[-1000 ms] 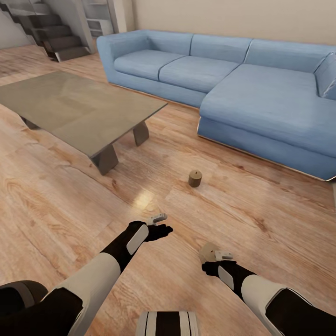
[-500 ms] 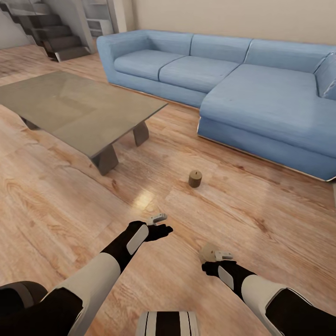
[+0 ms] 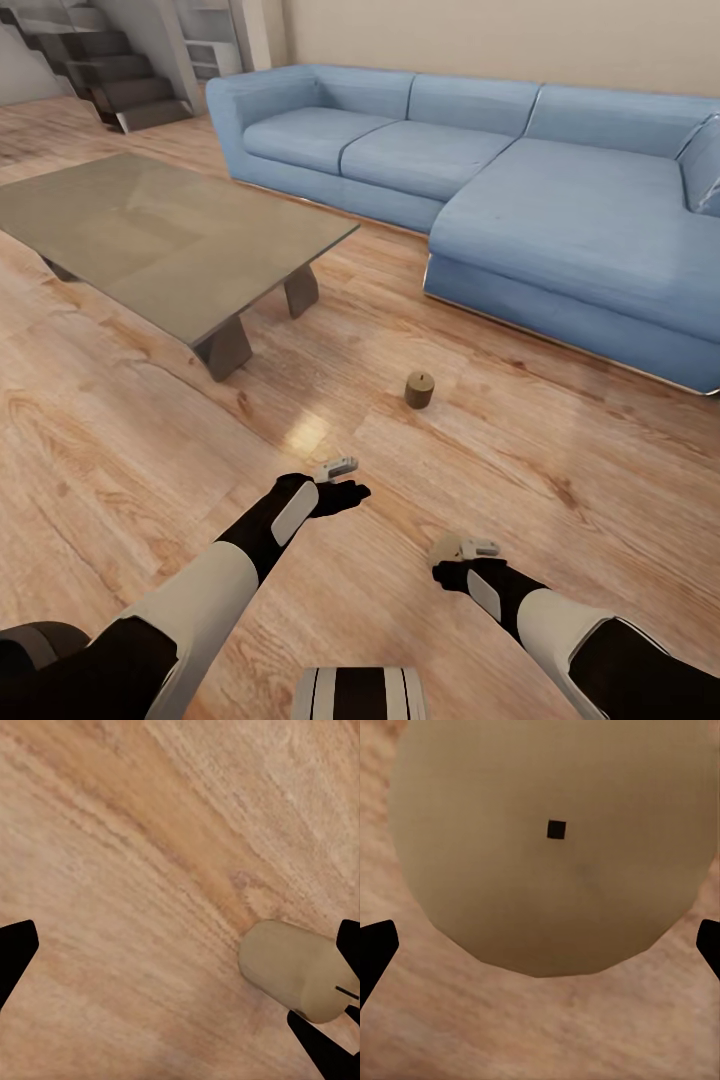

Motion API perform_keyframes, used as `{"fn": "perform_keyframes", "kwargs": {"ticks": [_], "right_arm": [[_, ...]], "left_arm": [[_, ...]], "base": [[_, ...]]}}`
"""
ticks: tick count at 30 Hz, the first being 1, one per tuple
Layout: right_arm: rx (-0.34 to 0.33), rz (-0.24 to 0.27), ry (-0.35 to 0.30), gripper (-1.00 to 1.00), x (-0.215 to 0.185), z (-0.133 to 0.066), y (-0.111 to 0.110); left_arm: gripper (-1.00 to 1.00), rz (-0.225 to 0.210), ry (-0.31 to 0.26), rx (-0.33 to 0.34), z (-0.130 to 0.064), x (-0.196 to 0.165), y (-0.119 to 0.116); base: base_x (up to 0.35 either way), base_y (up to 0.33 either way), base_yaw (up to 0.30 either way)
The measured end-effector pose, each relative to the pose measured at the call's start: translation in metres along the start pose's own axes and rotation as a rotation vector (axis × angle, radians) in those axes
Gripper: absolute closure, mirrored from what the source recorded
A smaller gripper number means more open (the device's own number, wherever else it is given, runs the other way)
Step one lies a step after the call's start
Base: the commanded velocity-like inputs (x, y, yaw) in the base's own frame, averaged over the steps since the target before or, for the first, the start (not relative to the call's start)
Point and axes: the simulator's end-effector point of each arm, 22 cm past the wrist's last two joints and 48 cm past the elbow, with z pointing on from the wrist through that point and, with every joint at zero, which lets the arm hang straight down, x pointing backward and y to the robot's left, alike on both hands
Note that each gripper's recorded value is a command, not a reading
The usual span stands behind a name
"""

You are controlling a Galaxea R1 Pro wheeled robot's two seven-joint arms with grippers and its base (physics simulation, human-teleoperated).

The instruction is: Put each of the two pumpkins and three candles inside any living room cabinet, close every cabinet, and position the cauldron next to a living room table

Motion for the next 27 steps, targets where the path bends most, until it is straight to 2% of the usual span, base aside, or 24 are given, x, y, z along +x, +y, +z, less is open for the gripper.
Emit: {"fn": "perform_keyframes", "kwargs": {"ticks": [13,27], "right_arm": [[0.000,0.000,0.000,-1.00,0.000,0.000,0.000],[0.005,0.001,0.057,-1.00,0.027,0.021,-0.002]], "left_arm": [[-1.00,0.000,0.003,0.001,0.000,0.001,0.000],[-1.00,-0.022,0.054,-0.010,0.025,0.023,0.015]], "base": [[0.000,0.000,0.000],[0.000,0.000,0.000]]}}
